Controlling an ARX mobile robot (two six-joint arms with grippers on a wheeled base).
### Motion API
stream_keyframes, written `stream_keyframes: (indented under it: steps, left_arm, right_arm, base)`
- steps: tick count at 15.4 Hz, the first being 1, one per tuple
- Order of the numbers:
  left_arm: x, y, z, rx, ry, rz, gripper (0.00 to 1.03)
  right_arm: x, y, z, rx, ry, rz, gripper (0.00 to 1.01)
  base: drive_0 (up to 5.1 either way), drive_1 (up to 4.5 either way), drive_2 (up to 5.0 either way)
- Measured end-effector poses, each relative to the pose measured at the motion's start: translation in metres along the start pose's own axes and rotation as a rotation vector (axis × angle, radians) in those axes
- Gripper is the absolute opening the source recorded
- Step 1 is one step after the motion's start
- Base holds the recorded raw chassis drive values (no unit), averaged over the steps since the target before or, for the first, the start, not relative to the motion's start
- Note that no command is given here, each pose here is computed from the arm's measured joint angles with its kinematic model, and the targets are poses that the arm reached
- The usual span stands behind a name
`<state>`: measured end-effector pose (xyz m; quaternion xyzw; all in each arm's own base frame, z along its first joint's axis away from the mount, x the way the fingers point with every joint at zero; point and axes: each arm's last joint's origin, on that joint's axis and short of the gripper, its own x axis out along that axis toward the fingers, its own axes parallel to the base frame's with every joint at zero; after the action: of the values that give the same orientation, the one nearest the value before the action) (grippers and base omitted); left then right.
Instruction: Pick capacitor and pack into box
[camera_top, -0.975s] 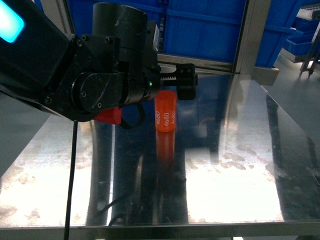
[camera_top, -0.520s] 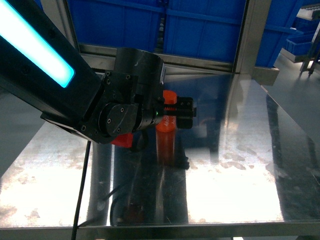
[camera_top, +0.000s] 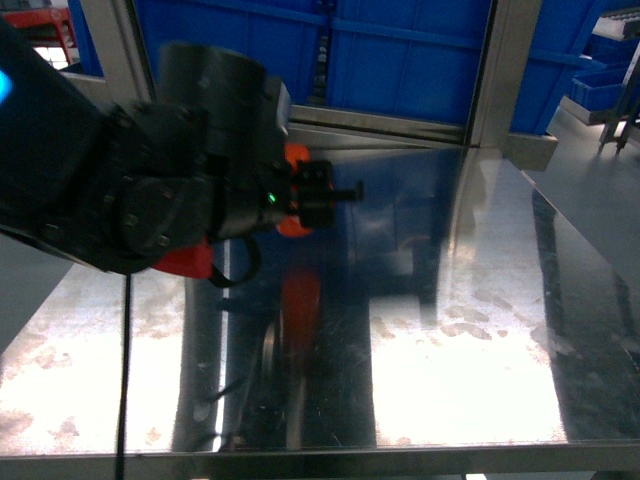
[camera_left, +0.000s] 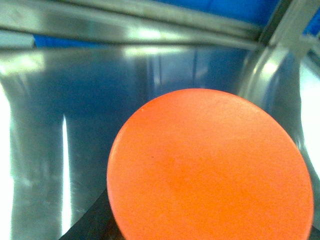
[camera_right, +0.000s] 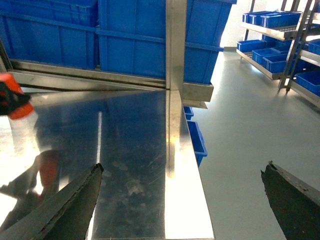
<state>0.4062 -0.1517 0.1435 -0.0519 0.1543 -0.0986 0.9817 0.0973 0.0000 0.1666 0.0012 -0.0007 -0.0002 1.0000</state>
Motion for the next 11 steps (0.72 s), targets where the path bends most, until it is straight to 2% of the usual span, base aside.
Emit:
stream_keyframes:
  steps: [2, 3, 4, 5, 7, 9, 10, 11]
  left_arm:
    - [-0.055, 0.023, 0.037, 0.006, -0.197, 0.038, 0.45]
    - [-0.088, 0.036, 0.044, 0.011, -0.261, 0.058, 0.45]
    - [-0.107, 0.043, 0.044, 0.009, -0.274, 0.058, 0.45]
    - [-0.183, 0.068, 0.033, 0.001, -0.278, 0.054, 0.45]
    - [-0.234, 0.075, 0.034, 0.006, -0.338, 0.047, 0.45]
    - [-0.261, 0.074, 0.032, 0.020, -0.359, 0.008, 0.45]
    - [-0.267, 0.072, 0.036, 0.027, -0.388, 0.009, 0.45]
    - [-0.272, 0.072, 0.034, 0.052, -0.349, 0.109, 0.45]
  right_arm:
    - [0.000, 0.000, 0.000, 0.000, -0.001, 0.000, 0.98]
    - [0.000, 0.000, 0.000, 0.000, 0.000, 0.000, 0.98]
    - [0.000, 0.000, 0.000, 0.000, -0.001, 0.000, 0.98]
    - [0.000, 0.000, 0.000, 0.000, -0.001, 0.000, 0.98]
    - [0.000, 0.000, 0.000, 0.000, 0.000, 0.000, 0.98]
    - [0.000, 0.000, 0.000, 0.000, 0.000, 0.000, 0.98]
    - [0.000, 0.000, 0.000, 0.000, 0.000, 0.000, 0.98]
    - [0.000, 0.000, 0.000, 0.000, -0.001, 0.000, 0.98]
  base:
    - [0.0, 0.00, 0.0]
    - [0.0, 0.00, 0.0]
    - [0.0, 0.00, 0.0]
    - [0.0, 0.00, 0.0]
    - [0.0, 0.00, 0.0]
    - [0.0, 0.00, 0.0]
    - [0.0, 0.00, 0.0]
    - [0.0, 0.00, 0.0]
